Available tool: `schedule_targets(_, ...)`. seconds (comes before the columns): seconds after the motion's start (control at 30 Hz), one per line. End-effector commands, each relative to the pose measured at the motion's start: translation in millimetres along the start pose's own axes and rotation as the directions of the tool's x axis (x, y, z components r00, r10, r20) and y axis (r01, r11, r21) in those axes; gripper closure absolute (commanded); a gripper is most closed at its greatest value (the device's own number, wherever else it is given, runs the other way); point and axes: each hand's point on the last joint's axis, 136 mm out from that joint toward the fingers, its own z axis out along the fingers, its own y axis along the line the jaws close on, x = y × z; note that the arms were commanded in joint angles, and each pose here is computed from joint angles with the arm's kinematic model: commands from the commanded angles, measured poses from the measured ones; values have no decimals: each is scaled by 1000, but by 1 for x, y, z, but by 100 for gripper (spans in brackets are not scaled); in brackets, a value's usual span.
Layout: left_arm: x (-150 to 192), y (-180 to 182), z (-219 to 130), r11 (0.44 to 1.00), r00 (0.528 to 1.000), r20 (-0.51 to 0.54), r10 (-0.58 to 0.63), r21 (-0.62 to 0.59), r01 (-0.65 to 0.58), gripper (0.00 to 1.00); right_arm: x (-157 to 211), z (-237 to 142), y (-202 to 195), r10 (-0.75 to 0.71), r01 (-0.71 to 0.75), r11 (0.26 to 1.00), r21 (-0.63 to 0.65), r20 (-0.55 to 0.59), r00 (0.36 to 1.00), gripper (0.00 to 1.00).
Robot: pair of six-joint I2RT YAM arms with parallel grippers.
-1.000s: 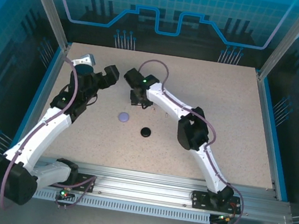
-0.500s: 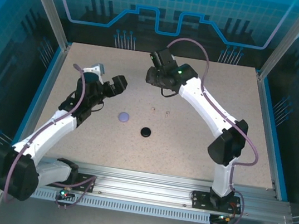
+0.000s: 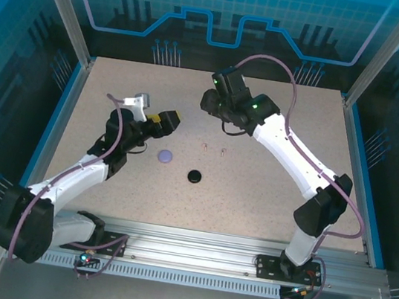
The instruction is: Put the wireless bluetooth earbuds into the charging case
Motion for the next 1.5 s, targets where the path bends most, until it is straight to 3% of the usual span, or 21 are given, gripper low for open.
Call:
schedule_targets(0.0,-4,-28,3,988,999,45,3,154,-10,1,-8,-9,4,112,-110,993,-52,42,993,68)
schedule_targets(0.27,3,-54,12,946,998,58,-29,324,8,4,4,-2,1,369,-364,926,-102,35,929,68)
schedule_targets(0.5,11,-53,25,933,998,35,-48,359,33,11,8,6,-3,510,-503,855,-126,36,859,68)
schedule_targets(1.47,19,-62,52,898,997,11,-77,435,64,28,29,29,33,492,-490,862,-128,-21,870,69)
